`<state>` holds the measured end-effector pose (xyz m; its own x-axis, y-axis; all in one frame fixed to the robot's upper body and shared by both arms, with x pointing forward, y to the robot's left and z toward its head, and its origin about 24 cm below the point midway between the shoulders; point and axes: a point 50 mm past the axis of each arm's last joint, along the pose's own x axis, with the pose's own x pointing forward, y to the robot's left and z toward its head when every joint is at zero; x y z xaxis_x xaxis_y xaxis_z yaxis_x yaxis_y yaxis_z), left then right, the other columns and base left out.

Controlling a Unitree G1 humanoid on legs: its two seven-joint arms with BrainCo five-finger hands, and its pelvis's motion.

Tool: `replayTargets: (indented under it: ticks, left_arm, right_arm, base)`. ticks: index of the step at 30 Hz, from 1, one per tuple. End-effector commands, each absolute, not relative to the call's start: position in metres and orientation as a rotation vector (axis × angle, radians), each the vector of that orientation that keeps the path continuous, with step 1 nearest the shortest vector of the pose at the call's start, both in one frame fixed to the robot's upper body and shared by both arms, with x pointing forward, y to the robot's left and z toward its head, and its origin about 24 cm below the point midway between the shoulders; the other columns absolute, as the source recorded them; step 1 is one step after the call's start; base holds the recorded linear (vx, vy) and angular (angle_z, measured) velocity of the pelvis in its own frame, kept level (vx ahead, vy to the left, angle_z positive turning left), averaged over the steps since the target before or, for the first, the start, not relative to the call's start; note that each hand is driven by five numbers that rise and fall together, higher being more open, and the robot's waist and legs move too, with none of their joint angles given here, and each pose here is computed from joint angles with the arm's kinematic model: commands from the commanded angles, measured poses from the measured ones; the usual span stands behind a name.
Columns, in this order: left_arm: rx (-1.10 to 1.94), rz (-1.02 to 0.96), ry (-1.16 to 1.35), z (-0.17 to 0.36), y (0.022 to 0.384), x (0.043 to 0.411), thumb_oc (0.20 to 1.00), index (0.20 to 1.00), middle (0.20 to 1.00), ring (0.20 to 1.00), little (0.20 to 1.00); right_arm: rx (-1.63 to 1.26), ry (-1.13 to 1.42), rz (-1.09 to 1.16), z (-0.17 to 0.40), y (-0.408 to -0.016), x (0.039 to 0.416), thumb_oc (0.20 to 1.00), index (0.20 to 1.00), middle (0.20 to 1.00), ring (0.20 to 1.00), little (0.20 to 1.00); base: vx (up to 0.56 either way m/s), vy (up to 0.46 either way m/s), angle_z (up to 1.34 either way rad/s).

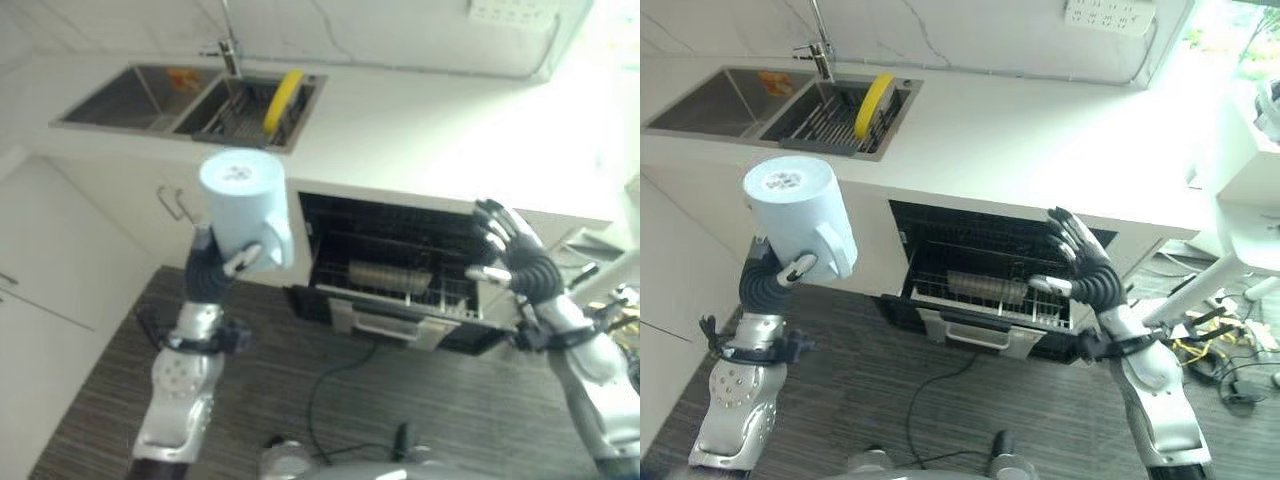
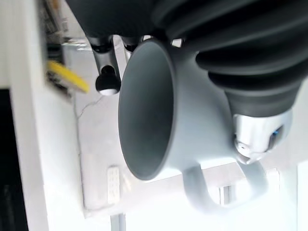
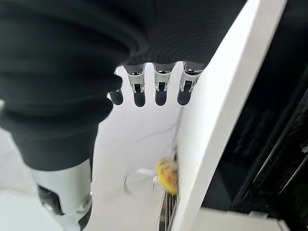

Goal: Place the dishes in the dishwasher.

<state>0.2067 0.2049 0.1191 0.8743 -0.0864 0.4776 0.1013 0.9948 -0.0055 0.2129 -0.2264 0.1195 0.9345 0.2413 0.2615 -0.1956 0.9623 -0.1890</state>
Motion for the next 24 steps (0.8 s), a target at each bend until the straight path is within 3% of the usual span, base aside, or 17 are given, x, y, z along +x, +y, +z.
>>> replayTargets:
  ticks: [1, 13, 24]
  left_arm:
    - [-0.013, -0.175, -0.709, 0.157, 0.205, 0.212, 0.2, 0.2, 0.2, 0.2, 0.2]
    - [0.08, -0.203, -0.625, 0.148, 0.196, 0.232, 0.2, 0.2, 0.2, 0.2, 0.2]
    - [0.129, -0.206, -0.614, 0.146, 0.195, 0.231, 0.2, 0.2, 0.2, 0.2, 0.2]
  right_arm:
    - [-0.152, -0.48, 0.248, 0.148, -0.21, 0.218, 1.0, 1.0, 1.0, 1.0, 1.0]
    - [-0.106, -0.435, 0.258, 0.134, -0.199, 0.221, 1.0, 1.0, 1.0, 1.0, 1.0]
    - [-0.099, -0.432, 0.251, 0.136, -0.196, 0.225, 1.0, 1.0, 1.0, 1.0, 1.0]
  base:
    - [0.05, 0.121, 0.23]
    - [0.04, 0.094, -0.06]
    - [0.04, -0.108, -0.08]
